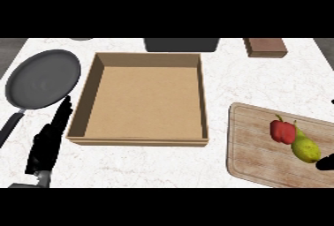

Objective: Pick the pear from the cutting board and place it in the cardboard box

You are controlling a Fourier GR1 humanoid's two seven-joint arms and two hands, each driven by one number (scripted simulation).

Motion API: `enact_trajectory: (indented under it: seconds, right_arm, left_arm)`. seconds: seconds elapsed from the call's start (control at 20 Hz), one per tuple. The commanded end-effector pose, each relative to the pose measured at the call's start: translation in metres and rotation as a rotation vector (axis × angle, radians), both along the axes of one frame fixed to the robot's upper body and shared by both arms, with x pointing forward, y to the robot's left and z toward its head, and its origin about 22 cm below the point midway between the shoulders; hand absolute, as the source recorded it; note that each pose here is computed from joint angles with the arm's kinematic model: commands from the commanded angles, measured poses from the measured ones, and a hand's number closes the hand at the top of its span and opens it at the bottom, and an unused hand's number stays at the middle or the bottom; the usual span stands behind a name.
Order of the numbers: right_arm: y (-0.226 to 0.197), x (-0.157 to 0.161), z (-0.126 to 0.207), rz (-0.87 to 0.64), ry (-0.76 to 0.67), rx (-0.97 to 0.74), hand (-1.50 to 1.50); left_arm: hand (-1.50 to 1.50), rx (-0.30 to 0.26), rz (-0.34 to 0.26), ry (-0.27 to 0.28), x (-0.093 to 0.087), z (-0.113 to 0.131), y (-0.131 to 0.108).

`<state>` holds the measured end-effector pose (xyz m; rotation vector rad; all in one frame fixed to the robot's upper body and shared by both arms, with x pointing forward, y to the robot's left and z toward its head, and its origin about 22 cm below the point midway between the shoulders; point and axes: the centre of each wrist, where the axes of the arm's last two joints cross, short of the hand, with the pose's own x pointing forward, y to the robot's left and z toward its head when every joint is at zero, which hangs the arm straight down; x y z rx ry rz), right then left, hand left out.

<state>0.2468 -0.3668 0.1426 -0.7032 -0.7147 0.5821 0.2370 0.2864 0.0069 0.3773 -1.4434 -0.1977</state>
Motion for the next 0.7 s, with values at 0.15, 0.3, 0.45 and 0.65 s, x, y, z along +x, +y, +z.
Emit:
enact_trajectory:
  seconds: [0.15,0.3,0.45,0.65]
  right_arm:
    - [0.013,0.006,-0.013,-0.025,0.067,-0.016,-1.5]
    - [0.008,0.001,-0.023,-0.037,0.072,-0.026,-1.5]
    - [0.022,0.005,-0.034,-0.017,0.069,-0.019,-1.5]
    - [0.015,-0.011,-0.035,-0.015,0.068,-0.024,-1.5]
  left_arm:
    - [0.0,0.004,-0.001,-0.009,0.003,-0.016,0.015]
    - [0.0,0.006,0.009,-0.009,-0.001,-0.007,0.001]
    - [0.0,0.005,-0.001,-0.001,0.007,-0.001,-0.021]
    - [0.0,-0.003,0.0,-0.007,0.001,-0.016,-0.012]
